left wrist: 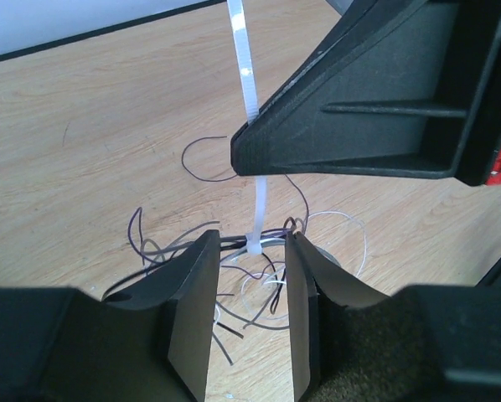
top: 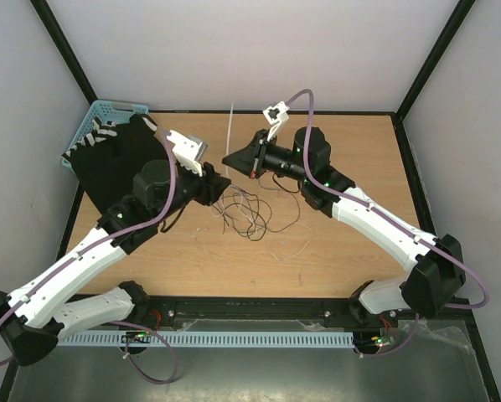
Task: Zip-tie the wires
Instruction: Adjust the ribbon, then place the cable at the center of the board.
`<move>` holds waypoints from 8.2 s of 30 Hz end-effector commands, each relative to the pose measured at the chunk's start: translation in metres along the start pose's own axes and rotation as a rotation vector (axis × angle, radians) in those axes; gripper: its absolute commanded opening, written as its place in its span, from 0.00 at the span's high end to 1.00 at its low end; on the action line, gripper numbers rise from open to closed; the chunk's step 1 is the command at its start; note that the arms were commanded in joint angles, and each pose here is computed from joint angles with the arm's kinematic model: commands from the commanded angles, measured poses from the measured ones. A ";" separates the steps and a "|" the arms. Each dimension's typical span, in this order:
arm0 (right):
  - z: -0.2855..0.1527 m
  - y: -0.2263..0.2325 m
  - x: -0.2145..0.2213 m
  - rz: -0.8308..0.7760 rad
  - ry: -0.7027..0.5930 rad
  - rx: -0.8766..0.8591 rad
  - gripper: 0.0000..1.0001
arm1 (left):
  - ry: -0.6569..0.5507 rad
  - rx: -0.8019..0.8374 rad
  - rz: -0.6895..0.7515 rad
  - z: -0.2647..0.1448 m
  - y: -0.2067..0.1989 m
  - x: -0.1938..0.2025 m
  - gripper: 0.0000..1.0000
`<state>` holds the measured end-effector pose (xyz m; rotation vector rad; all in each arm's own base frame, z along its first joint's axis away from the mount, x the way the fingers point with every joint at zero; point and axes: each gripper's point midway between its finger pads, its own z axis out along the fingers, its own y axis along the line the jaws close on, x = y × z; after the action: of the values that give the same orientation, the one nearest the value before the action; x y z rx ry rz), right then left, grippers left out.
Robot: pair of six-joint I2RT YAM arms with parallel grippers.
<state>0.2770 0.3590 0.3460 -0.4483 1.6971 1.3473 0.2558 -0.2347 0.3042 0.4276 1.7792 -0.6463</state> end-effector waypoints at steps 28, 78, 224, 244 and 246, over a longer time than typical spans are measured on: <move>-0.015 0.026 -0.020 -0.031 -0.062 -0.071 1.00 | -0.033 0.055 0.020 0.020 -0.014 -0.019 0.71; -0.025 0.019 -0.075 -0.097 -0.129 -0.038 1.00 | 0.229 0.040 -0.113 0.047 -0.008 0.106 1.00; -0.233 -0.206 0.112 -0.146 -0.143 1.047 0.01 | 0.281 -0.176 -0.480 0.216 0.164 0.156 0.84; -0.218 -0.198 0.090 -0.194 -0.112 0.992 0.01 | 0.075 -0.090 -0.471 0.170 0.161 0.070 0.01; -0.218 -0.201 0.086 -0.187 -0.109 0.990 0.01 | 0.052 -0.086 -0.471 0.156 0.159 0.060 0.01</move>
<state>0.2770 0.1113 0.1405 0.0569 1.9606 0.2615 0.4558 -0.2165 0.1290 -0.0712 2.1032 -0.8430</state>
